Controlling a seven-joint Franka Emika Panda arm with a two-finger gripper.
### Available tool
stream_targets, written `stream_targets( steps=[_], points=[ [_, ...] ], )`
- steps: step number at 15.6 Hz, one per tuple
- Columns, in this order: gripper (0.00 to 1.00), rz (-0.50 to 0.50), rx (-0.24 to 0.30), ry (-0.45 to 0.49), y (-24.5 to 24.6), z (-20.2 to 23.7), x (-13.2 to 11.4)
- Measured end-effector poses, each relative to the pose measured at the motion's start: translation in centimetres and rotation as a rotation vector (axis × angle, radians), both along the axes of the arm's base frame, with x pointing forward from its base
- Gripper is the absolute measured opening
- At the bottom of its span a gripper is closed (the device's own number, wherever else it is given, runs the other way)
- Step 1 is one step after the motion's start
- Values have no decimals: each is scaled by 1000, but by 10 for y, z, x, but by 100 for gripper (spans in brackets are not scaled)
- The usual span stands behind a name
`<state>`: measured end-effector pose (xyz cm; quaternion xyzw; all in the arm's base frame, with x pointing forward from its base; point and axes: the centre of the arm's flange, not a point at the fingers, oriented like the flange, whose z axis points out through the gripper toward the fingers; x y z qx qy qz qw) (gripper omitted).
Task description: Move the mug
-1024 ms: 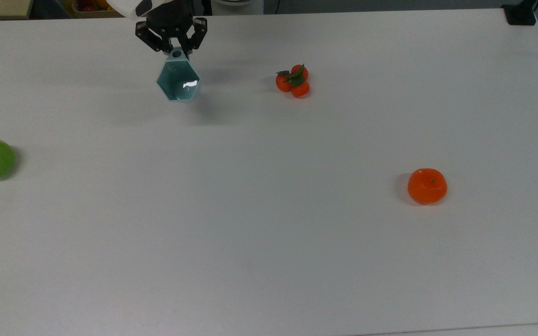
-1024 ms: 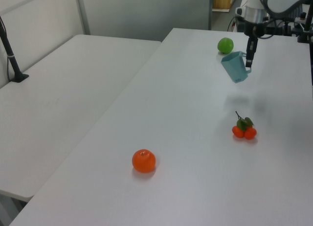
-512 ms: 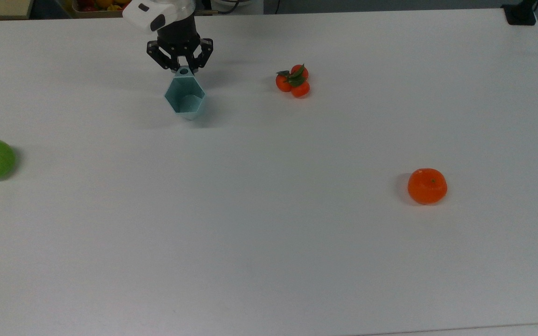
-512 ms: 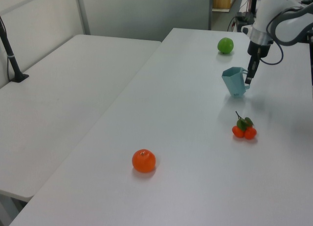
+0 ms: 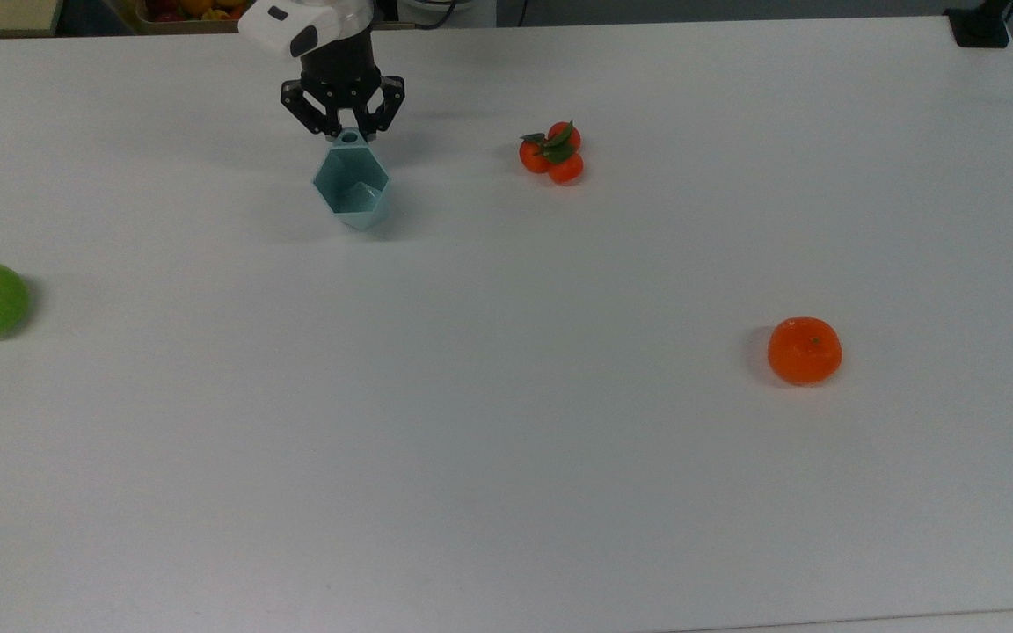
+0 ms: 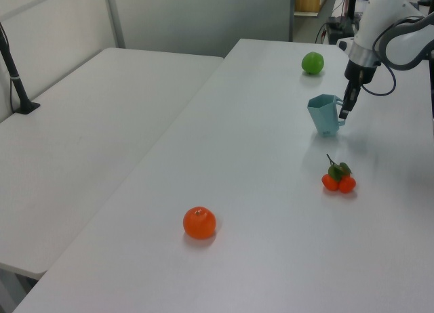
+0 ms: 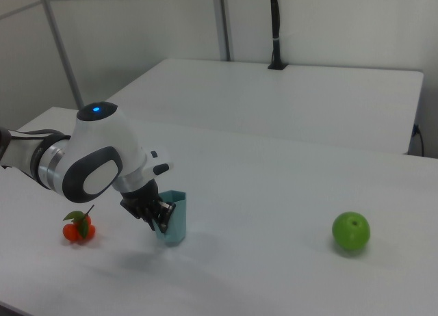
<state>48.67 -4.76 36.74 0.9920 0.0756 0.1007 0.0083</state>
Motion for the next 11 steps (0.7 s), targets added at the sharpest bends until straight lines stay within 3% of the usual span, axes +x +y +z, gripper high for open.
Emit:
stream_targets(
  steps=[6,9,11],
  points=[
    [31,3,7,76,2,-20,-13],
    [54,3,7,77,2,-20,-13],
    [74,3,7,78,2,-20,-13]
  ],
)
